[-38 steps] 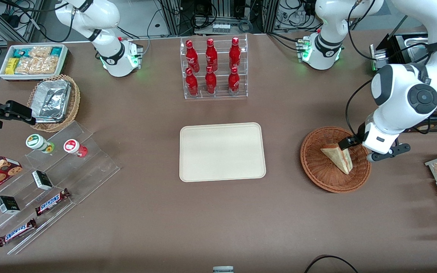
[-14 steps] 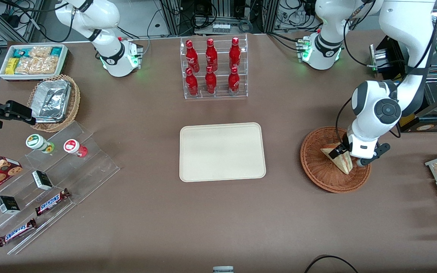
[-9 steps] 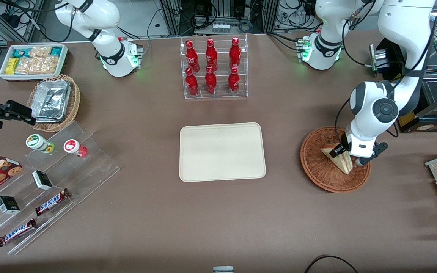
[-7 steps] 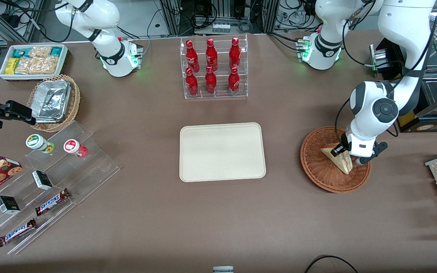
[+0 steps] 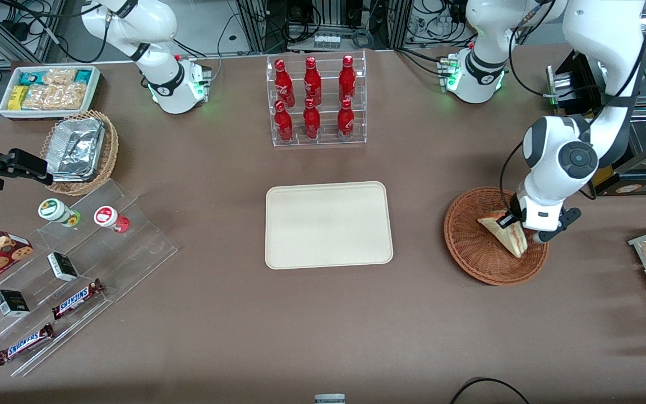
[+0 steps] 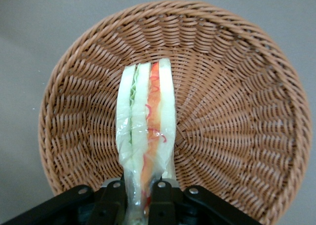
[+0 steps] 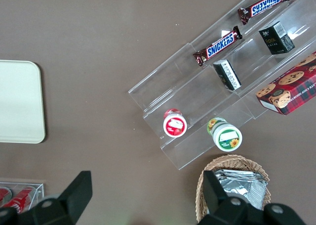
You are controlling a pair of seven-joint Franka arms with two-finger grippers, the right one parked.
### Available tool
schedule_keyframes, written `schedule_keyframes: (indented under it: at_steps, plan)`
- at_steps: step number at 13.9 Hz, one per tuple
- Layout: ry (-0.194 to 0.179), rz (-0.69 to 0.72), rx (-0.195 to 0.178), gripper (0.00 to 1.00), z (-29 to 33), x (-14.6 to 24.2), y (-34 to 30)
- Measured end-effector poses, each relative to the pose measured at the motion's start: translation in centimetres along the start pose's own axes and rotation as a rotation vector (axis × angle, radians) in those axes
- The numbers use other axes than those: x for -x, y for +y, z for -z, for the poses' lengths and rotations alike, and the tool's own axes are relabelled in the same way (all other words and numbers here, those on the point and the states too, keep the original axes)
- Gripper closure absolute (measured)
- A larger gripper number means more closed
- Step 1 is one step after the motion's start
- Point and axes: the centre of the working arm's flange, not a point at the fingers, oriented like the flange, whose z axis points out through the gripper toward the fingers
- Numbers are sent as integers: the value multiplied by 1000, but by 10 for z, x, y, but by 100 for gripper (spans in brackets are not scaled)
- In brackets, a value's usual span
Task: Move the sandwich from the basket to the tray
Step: 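Lift the sandwich out of the basket with the left gripper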
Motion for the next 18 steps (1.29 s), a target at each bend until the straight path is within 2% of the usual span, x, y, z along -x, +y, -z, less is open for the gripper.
schedule_keyframes:
  at_steps: [5, 7, 9, 13, 18]
  plan:
    - [-39, -107, -44, 84, 66, 18, 59]
    - [-45, -168, -45, 84, 91, 36, 90]
    - [-48, -225, -28, 84, 101, 60, 116]
    - [-91, -349, 20, 84, 100, 120, 177]
    - [-139, -496, 48, 84, 86, 189, 245]
